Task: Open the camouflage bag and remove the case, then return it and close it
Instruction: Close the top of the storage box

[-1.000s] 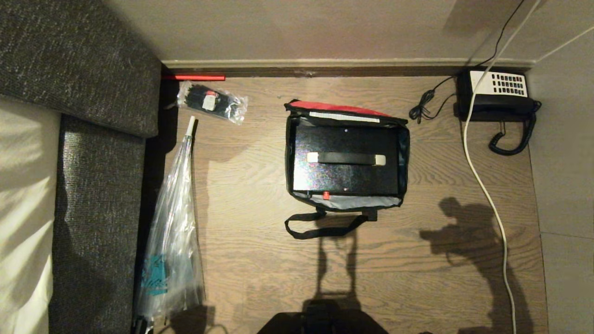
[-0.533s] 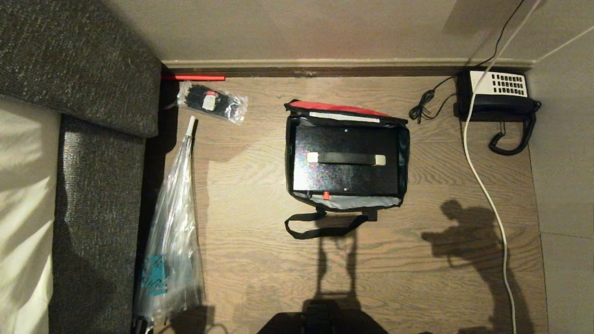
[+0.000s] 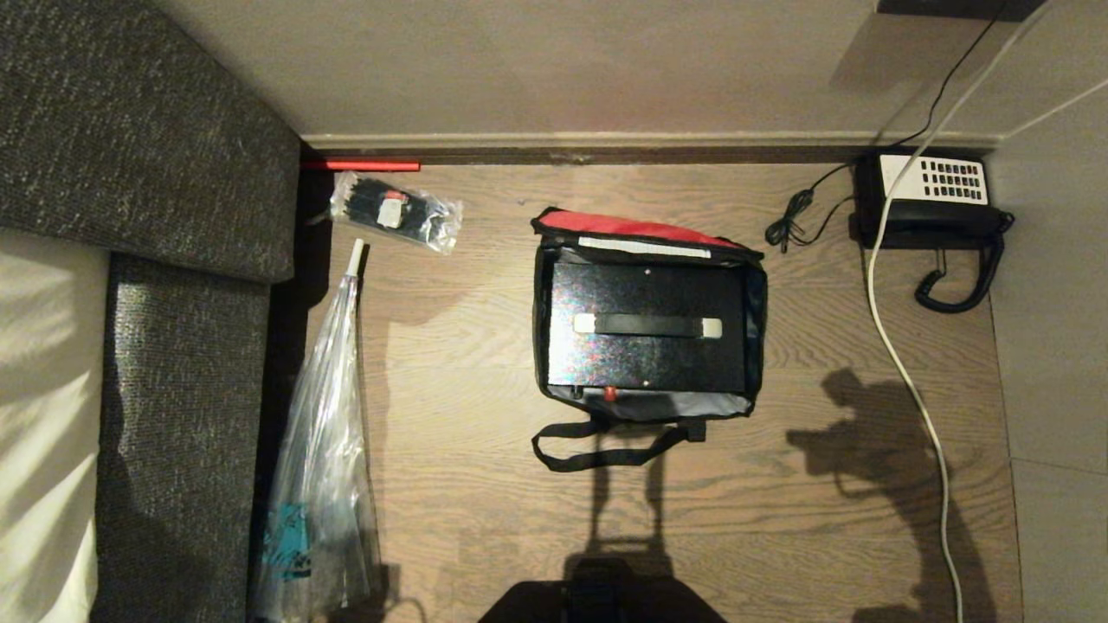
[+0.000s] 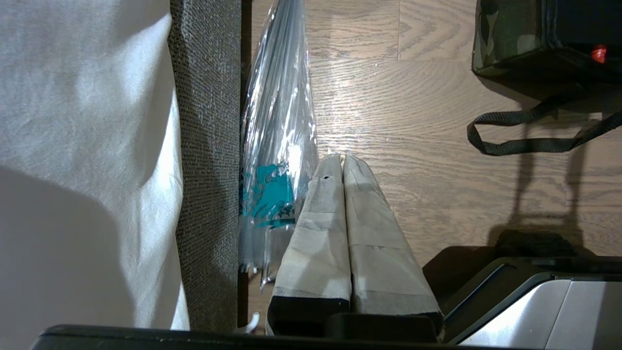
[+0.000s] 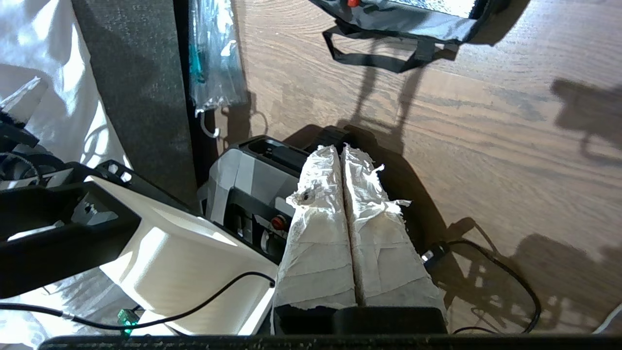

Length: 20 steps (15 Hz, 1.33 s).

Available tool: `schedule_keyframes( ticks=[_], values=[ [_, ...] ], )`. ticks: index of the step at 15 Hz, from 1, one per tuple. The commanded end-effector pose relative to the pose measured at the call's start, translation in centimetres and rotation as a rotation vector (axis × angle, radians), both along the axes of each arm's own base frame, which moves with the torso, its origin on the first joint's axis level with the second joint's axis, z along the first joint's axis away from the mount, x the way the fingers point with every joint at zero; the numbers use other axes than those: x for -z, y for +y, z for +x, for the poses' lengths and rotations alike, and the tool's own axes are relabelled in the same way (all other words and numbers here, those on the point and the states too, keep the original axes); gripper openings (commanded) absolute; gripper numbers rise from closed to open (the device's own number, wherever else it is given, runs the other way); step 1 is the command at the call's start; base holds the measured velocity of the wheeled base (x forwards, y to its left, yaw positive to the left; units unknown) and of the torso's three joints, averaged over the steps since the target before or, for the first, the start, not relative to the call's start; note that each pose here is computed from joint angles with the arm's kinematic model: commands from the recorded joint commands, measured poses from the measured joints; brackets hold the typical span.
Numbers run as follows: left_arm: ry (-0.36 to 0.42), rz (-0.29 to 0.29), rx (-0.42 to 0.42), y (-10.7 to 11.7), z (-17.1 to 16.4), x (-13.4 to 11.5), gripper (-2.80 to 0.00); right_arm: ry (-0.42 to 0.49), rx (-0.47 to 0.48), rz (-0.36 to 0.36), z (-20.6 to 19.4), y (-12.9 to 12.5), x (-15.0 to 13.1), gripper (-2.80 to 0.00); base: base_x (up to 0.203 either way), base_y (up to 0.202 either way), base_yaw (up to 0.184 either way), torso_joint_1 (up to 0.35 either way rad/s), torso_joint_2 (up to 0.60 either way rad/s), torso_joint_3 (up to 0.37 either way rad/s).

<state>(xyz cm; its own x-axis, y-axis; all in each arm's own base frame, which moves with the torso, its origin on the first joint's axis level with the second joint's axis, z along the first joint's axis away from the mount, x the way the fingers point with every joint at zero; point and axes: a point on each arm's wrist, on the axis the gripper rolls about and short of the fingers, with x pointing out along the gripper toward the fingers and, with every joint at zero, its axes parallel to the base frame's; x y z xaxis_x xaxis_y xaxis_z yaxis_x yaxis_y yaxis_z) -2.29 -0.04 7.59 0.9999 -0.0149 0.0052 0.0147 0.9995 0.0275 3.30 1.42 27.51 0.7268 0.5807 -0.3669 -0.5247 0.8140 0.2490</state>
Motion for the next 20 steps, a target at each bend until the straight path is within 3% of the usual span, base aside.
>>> schedule_keyframes(
  ticks=[1, 6, 9, 12, 15, 18, 20],
  values=[
    [0.002, 0.002, 0.0, 0.0, 0.0, 0.0, -2.8, 0.004, -0.003, 0.001, 0.1, 0.0, 0.0, -2.8, 0.0, 0.0, 0.0, 0.0, 0.0, 0.0],
    [0.0, 0.008, 0.0, 0.0, 0.0, 0.0, -2.8, 0.035, 0.024, -0.012, 0.6, 0.0, 0.4, -2.8, 0.0, 0.0, 0.0, 0.0, 0.0, 0.0],
    [0.002, 0.016, 0.002, 0.0, 0.0, 0.0, -2.8, 0.117, 0.103, -0.056, 2.8, 0.0, 1.2, -2.8, 0.0, 0.0, 0.0, 0.0, 0.0, 0.0],
    [0.003, 0.031, 0.003, 0.0, 0.0, 0.0, -2.8, 0.183, 0.121, -0.055, 4.6, 0.1, 1.5, -2.8, 0.0, 0.0, 0.0, 0.0, 0.0, 0.0],
    [0.005, 0.04, 0.003, 0.0, 0.0, 0.1, -2.8, 0.19, 0.121, -0.052, 5.8, 0.2, 2.0, -2.8, 0.0, 0.0, 0.0, 0.0, 0.0, 0.0],
    [0.003, -0.019, 0.0, 0.0, 0.0, 0.0, -2.8, 0.204, 0.111, -0.052, 6.0, 0.2, 2.5, -2.8, 0.0, 0.0, 0.0, 0.0, 0.0, 0.0],
    [0.002, -0.02, -0.001, 0.0, 0.0, 0.0, -2.8, 0.216, 0.108, -0.052, 5.9, 0.2, 2.8, -2.8, 0.0, 0.0, 0.0, 0.0, 0.0, 0.0]
  ],
)
